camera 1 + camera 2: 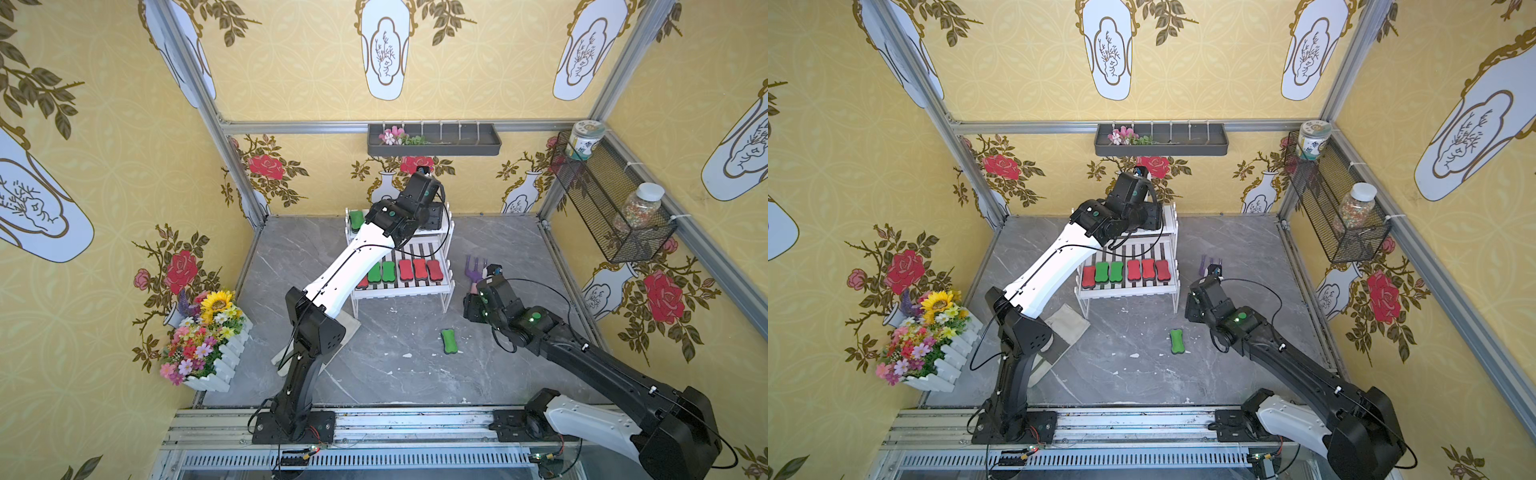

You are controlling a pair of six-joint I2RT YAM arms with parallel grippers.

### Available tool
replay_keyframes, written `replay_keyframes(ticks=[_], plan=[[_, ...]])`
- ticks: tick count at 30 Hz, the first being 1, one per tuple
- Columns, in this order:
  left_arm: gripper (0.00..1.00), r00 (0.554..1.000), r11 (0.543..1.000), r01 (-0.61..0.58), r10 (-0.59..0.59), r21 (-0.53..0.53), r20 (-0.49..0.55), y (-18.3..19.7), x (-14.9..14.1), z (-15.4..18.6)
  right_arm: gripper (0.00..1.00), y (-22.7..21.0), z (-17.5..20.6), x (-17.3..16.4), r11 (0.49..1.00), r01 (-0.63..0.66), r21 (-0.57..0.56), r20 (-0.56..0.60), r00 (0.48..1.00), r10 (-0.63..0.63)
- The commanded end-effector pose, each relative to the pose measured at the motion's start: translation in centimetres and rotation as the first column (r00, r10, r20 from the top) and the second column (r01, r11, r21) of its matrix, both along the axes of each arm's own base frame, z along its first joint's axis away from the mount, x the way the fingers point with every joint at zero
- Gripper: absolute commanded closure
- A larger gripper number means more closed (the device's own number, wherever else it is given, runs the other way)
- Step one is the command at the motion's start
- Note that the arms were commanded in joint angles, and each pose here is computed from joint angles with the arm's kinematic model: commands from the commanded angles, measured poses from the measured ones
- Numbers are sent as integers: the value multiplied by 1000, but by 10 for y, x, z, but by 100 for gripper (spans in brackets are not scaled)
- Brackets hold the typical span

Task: Remove the whiteboard erasers from the shelf
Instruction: Pick up the whiteboard eraser from the shelf.

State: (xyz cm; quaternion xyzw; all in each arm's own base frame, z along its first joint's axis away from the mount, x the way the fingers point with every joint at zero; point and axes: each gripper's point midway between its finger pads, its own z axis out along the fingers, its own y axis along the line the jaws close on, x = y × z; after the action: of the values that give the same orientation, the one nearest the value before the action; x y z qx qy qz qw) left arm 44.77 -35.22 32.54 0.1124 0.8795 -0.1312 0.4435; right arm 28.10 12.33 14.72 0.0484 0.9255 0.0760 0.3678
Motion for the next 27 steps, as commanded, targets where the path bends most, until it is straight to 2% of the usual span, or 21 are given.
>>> replay_keyframes(ticks=[1,20,27], plan=[[31,999,999,-19,17,43,32,-2,4,-3,30,-1,3,1,1000,-3,3,13,1000,3],[36,999,993,-40,40,108,3,-1,7,-26,30,-7,9,2,1000,9,16,31,999,-10],[44,999,992,-35,39,118,-29,-2,6,-39,29,-8,10,4,1000,11,19,32,999,-12]])
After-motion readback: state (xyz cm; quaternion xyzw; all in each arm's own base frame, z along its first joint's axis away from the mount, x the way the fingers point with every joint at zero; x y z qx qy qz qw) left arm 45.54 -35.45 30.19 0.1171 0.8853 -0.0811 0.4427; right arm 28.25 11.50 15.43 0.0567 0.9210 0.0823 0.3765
